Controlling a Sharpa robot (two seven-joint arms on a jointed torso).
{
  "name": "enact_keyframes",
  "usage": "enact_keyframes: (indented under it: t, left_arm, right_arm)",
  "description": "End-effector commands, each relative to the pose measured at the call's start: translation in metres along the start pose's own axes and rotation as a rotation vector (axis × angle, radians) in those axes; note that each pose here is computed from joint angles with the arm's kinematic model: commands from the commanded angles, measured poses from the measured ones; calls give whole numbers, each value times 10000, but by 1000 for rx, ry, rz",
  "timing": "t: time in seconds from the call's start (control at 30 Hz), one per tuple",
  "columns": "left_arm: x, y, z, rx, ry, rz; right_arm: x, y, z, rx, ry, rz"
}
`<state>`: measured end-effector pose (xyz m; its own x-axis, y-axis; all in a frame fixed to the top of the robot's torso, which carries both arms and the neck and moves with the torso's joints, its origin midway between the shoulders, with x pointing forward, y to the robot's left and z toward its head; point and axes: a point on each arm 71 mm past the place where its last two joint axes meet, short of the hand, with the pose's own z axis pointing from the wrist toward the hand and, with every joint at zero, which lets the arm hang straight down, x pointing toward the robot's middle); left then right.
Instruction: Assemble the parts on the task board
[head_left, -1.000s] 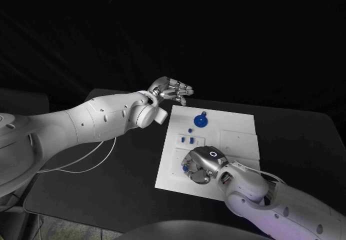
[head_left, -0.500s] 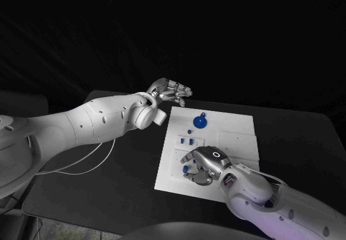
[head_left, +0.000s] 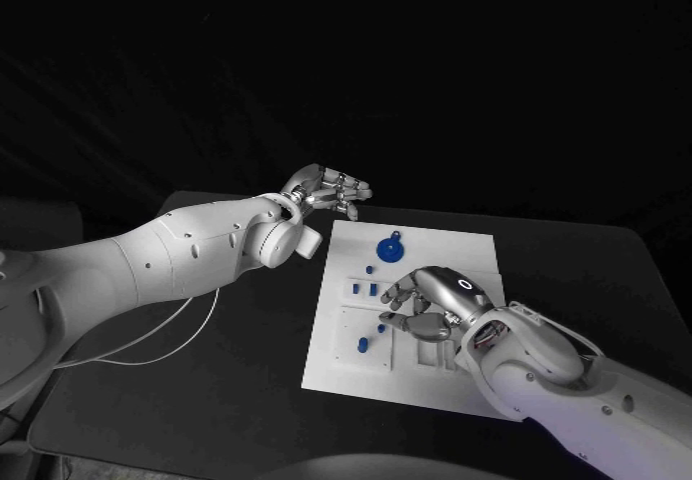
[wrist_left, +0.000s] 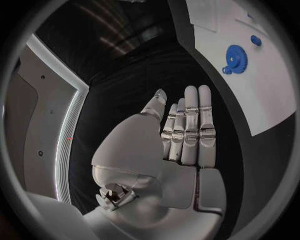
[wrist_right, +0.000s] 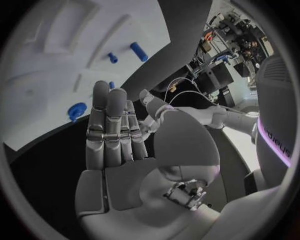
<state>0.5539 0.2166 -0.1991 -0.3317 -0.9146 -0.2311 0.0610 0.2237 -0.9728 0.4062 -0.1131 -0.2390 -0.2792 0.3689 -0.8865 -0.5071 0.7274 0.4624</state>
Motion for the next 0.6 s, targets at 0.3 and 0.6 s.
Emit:
enact_keyframes:
  t: [0.3, 0.6]
  left_arm:
    - [-23, 66, -14, 6, -5, 0]
    - [-25, 168, -48, -10, -7, -3]
  right_arm:
    - [-281, -663, -190, 255, 180, 185]
    - [-389, -989, -379, 395, 361, 166]
